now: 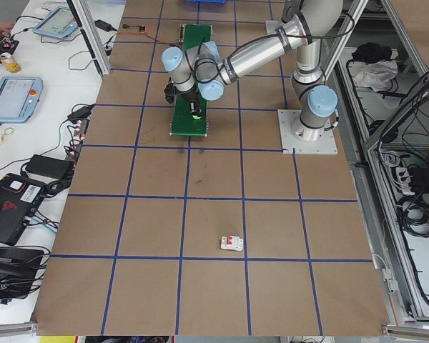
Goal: Move button from left to right
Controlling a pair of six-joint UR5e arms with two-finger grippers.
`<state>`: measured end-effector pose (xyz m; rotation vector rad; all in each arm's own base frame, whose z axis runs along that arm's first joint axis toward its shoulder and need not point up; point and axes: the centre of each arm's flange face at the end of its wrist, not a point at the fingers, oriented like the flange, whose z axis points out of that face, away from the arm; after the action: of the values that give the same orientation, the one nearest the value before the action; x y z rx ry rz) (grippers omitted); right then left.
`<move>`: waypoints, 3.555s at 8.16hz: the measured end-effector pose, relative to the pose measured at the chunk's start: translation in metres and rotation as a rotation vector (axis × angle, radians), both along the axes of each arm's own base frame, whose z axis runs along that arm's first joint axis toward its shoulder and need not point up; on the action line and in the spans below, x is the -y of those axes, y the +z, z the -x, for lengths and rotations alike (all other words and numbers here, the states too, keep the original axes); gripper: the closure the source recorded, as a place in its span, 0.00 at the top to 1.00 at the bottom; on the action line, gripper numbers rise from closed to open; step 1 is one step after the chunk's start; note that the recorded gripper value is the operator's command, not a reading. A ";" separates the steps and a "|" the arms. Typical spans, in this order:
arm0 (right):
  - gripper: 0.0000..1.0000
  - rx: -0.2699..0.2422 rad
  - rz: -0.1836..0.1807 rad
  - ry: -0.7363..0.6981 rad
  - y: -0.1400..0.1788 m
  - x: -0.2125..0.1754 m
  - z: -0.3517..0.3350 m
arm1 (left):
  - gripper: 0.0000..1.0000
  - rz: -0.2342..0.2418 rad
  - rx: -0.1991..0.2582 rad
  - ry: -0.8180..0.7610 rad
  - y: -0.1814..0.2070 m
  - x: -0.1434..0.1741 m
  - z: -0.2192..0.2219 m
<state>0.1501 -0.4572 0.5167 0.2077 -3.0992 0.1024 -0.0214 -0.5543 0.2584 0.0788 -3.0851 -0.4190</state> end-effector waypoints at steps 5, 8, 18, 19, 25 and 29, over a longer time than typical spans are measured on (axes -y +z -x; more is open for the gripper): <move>1.00 0.000 0.000 0.001 0.000 0.000 0.000 | 0.06 0.026 0.007 -0.010 0.007 0.022 0.007; 1.00 0.000 -0.001 0.001 0.000 0.000 0.000 | 1.00 0.027 0.004 -0.013 0.004 0.030 0.007; 1.00 0.001 -0.002 0.000 -0.002 0.002 0.000 | 1.00 0.222 -0.079 0.015 0.092 0.054 0.078; 1.00 0.006 -0.008 -0.001 -0.006 0.005 0.000 | 1.00 0.255 -0.072 -0.005 0.118 0.054 0.094; 1.00 0.037 -0.113 -0.015 -0.143 0.089 -0.007 | 1.00 0.337 0.048 -0.070 0.242 0.026 0.123; 1.00 0.033 -0.176 -0.018 -0.217 0.104 -0.008 | 1.00 0.413 0.013 -0.072 0.288 -0.007 0.129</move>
<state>0.1579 -0.5612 0.2998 0.1847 -3.1419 -0.1694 -0.1500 -0.5477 0.5467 -0.0398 -3.1193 0.2217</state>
